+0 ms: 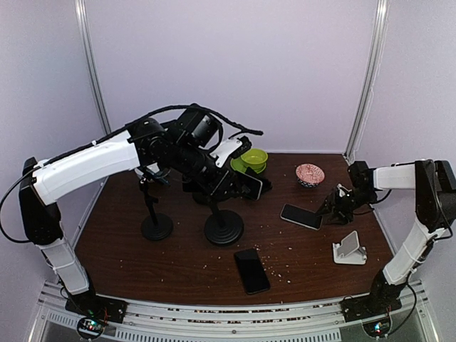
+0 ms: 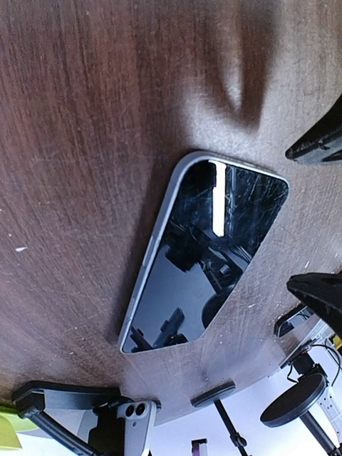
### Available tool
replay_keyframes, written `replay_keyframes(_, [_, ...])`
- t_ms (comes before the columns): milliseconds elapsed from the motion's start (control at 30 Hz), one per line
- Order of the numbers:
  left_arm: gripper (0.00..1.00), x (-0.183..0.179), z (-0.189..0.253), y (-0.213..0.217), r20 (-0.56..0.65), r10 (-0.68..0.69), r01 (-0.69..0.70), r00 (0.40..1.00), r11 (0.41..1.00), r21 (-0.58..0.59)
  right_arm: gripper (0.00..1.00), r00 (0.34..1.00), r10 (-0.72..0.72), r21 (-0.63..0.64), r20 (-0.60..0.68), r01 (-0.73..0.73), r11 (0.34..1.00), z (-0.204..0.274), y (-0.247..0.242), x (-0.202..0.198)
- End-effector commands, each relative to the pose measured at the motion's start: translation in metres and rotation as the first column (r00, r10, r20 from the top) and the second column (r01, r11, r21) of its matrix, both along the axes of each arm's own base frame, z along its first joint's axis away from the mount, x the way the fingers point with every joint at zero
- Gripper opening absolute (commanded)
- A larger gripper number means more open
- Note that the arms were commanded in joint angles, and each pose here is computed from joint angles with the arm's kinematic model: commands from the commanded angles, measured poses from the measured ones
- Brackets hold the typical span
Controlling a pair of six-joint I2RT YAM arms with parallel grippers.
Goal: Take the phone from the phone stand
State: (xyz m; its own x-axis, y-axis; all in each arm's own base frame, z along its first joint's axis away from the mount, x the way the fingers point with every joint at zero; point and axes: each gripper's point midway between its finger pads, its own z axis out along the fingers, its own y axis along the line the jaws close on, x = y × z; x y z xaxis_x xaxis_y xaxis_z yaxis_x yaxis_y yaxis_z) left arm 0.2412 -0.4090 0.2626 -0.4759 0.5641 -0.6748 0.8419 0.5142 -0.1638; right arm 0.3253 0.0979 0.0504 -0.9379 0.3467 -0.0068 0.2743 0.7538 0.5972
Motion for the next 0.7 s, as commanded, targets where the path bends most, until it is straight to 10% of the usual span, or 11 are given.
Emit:
replay_keyframes(0, [0.0, -0.002, 0.026, -0.01, 0.057, -0.018, 0.022, 0.998, 0.997, -0.072, 0.53, 1.0, -0.004, -0.057, 0.022, 0.005, 0.998, 0.008, -0.011, -0.006])
replay_keyframes(667, [0.0, -0.03, 0.217, 0.063, 0.299, 0.062, 0.03, 0.952, 0.955, -0.295, 0.78, 0.93, -0.095, -0.113, 0.355, 0.144, 0.983, 0.141, -0.029, -0.021])
